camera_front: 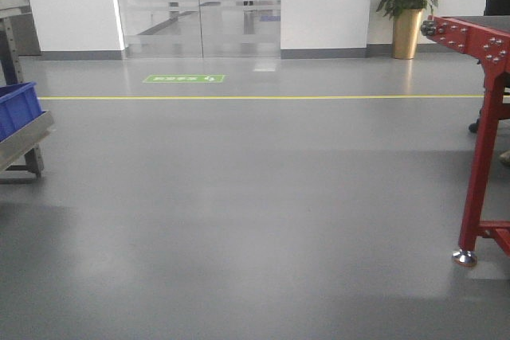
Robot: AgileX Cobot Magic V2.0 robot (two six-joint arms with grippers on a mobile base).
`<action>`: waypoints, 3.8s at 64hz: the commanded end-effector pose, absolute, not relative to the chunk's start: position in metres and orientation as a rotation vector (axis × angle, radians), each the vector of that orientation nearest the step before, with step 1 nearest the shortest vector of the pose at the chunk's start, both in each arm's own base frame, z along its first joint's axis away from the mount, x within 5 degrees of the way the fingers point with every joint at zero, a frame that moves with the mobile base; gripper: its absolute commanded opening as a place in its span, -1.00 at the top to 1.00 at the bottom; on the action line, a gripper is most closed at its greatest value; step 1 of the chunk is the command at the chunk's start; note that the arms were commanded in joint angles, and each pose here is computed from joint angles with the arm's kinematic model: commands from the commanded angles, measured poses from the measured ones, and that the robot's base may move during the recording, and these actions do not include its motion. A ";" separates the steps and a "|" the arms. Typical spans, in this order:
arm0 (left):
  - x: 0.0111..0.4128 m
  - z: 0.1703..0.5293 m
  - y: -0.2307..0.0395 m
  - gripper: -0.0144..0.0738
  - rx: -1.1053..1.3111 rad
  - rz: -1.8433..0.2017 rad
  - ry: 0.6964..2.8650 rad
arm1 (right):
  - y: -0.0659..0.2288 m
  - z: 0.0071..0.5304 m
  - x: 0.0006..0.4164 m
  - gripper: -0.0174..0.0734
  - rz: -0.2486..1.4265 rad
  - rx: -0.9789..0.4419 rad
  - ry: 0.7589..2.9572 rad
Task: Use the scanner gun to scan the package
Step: 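Drive the base toward the red-framed table with the box and scanner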
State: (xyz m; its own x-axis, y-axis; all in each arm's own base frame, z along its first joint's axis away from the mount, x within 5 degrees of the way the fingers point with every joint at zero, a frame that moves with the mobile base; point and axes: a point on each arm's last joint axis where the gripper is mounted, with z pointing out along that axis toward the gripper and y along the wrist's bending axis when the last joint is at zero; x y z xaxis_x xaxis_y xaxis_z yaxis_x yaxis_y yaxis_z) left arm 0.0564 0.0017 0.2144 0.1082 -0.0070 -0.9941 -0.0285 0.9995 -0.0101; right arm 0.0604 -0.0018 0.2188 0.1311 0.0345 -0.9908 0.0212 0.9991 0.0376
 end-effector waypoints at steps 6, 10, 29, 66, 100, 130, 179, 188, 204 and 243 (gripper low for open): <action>0.056 0.217 0.002 0.92 -0.027 0.014 1.441 | -0.002 0.221 0.060 0.97 0.003 0.051 1.415; 0.056 0.217 0.002 0.92 -0.027 0.014 1.441 | -0.002 0.221 0.060 0.97 0.003 0.051 1.415; 0.056 0.217 0.002 0.92 -0.027 0.014 1.441 | -0.002 0.221 0.060 0.97 0.003 0.051 1.415; 0.056 0.217 0.002 0.92 -0.027 0.014 1.441 | -0.002 0.221 0.060 0.97 0.003 0.051 1.415; 0.056 0.217 0.002 0.92 -0.027 0.014 1.441 | -0.002 0.221 0.060 0.97 0.003 0.051 1.415; 0.056 0.217 0.002 0.92 -0.027 0.014 1.441 | -0.002 0.221 0.060 0.97 0.003 0.051 1.415; 0.056 0.217 0.002 0.92 -0.027 0.014 1.441 | -0.002 0.221 0.060 0.97 0.003 0.051 1.415; 0.056 0.217 0.002 0.92 -0.027 0.014 1.441 | -0.002 0.221 0.060 0.97 0.003 0.051 1.415; 0.056 0.217 0.002 0.92 -0.027 0.014 1.441 | -0.002 0.221 0.060 0.97 0.003 0.051 1.415; 0.056 0.217 0.002 0.92 -0.027 0.014 1.441 | -0.002 0.221 0.060 0.97 0.003 0.051 1.415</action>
State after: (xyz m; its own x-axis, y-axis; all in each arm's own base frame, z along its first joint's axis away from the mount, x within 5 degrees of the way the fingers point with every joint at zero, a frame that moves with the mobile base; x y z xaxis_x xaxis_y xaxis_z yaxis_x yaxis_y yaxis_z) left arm 0.0564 0.0017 0.2144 0.1082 -0.0070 -0.9941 -0.0285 0.9995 -0.0101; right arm 0.0604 -0.0018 0.2188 0.1311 0.0345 -0.9908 0.0212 0.9991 0.0376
